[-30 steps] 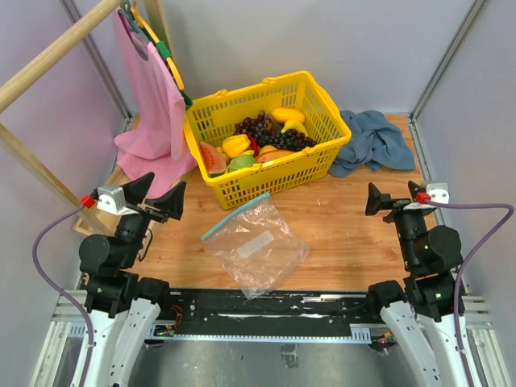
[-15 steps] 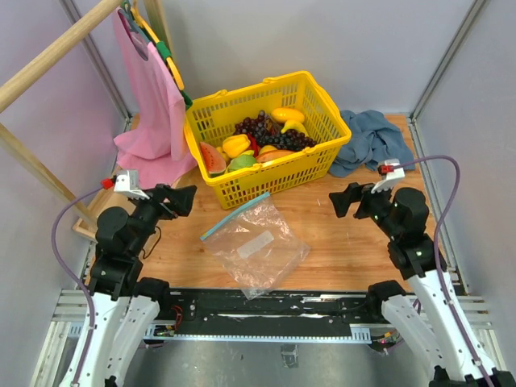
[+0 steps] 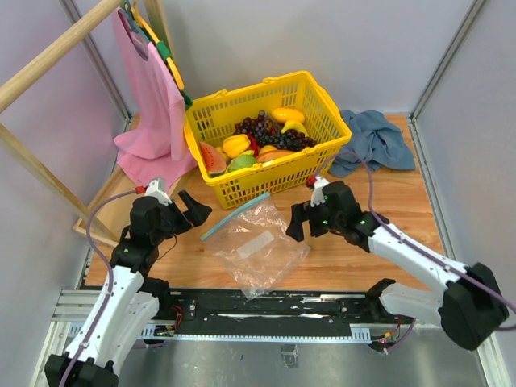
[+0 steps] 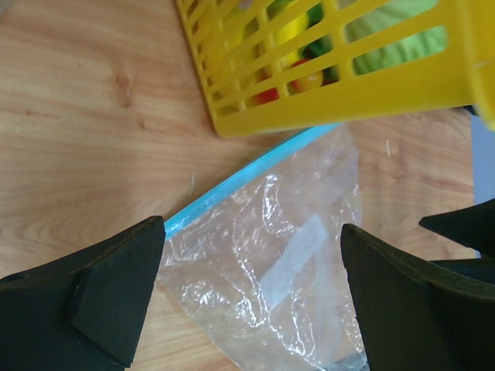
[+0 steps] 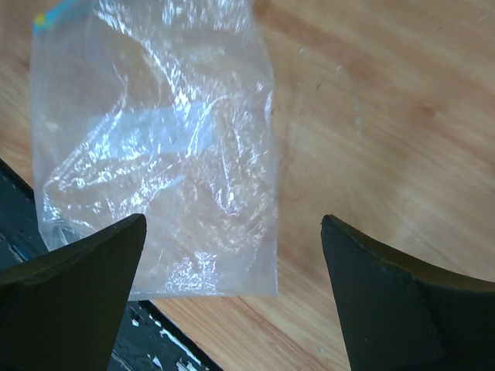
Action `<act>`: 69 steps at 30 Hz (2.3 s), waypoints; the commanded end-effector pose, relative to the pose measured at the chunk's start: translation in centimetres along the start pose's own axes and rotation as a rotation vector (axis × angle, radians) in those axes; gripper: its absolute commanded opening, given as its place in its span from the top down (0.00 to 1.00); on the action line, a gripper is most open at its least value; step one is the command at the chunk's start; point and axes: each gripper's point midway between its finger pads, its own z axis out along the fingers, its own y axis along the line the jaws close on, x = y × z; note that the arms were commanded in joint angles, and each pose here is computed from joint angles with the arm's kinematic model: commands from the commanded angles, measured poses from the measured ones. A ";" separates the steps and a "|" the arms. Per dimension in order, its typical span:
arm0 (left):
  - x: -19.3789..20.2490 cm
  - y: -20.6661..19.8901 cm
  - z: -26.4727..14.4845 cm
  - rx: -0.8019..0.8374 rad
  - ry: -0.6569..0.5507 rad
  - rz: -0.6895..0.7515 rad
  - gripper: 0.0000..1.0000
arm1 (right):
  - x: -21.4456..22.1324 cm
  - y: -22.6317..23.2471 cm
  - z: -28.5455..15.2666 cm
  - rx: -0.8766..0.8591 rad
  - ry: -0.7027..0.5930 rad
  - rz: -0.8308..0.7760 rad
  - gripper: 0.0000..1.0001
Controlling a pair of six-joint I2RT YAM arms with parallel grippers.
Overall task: Place the food in the zip-top bag and seal the zipper
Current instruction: Pick up the zipper food storage bag at the center of the board.
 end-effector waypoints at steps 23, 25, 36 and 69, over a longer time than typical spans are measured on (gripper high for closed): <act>5.8 1.8 2.7 0.067 0.127 -0.133 0.01 | 0.3 1.3 11.4 0.117 -0.076 -0.194 0.14; 5.9 1.9 2.7 0.069 0.125 -0.133 0.01 | 0.6 0.9 12.0 0.127 -0.072 -0.195 0.20; 4.9 -0.9 2.3 0.204 0.123 -0.102 0.01 | 0.6 1.3 11.0 0.084 -0.092 -0.271 0.81; 2.0 -8.8 1.6 0.548 0.081 0.101 0.03 | -9.1 7.9 -1.4 -0.087 -0.294 -0.780 0.99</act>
